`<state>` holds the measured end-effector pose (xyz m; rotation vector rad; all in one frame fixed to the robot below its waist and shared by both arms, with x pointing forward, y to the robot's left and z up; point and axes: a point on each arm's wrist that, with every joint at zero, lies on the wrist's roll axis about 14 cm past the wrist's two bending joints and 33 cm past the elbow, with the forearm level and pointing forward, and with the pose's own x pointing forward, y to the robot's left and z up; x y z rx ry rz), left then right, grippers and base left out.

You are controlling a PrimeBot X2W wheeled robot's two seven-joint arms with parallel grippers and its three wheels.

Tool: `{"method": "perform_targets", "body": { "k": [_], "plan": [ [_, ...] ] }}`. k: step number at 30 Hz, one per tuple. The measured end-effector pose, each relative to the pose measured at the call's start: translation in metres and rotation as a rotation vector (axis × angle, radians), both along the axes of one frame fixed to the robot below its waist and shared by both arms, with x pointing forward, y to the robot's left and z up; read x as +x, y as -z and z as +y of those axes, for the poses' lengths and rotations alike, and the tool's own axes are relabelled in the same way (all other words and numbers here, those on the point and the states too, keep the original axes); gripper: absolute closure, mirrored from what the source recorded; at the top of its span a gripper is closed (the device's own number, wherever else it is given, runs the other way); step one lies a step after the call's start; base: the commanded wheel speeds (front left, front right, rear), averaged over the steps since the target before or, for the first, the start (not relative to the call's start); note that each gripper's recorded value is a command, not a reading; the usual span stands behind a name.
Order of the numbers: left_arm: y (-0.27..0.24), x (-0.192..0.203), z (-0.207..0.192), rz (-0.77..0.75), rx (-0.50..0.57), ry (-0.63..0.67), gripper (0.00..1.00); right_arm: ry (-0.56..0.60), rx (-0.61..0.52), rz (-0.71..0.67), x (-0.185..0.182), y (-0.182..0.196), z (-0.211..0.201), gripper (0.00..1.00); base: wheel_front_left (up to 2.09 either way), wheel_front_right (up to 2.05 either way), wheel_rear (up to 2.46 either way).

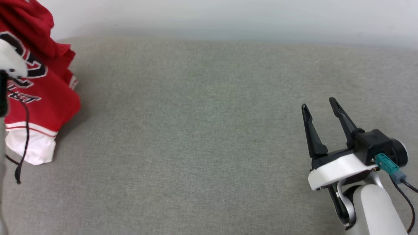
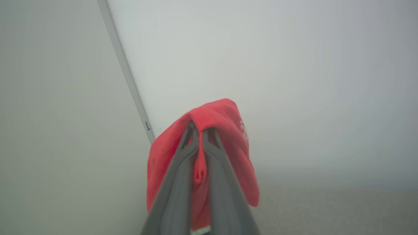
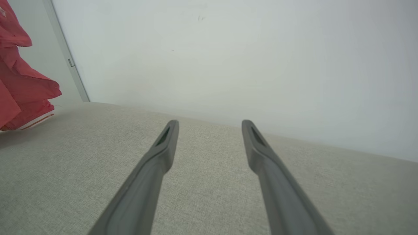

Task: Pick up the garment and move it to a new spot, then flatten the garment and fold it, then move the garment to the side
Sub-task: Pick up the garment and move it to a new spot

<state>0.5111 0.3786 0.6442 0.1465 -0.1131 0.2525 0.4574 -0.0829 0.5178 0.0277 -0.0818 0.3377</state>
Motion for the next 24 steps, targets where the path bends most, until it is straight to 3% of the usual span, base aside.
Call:
{"method": "perform_targets", "body": {
  "k": [5, 12, 21, 24],
  "plan": [
    [-0.025, 0.010, -0.054, -0.118, -0.013, 0.111, 1.00, 0.062, -0.005, -0.010, -0.017, -0.011, -0.024, 0.00, 0.00, 0.00, 0.00],
    [-0.037, 0.024, -0.180, -0.202, -0.094, 0.383, 1.00, 0.165, -0.009, -0.013, -0.041, -0.020, -0.062, 0.00, 0.00, 0.00, 0.00],
    [-0.015, -0.003, -0.354, -0.172, -0.226, 0.783, 1.00, 0.285, -0.016, -0.016, -0.070, -0.027, -0.104, 0.00, 0.00, 0.00, 0.00],
    [0.001, -0.019, -0.393, -0.133, -0.252, 0.890, 1.00, 0.313, -0.015, -0.014, -0.074, -0.027, -0.114, 0.00, 0.00, 0.00, 0.00]
  ]
}}
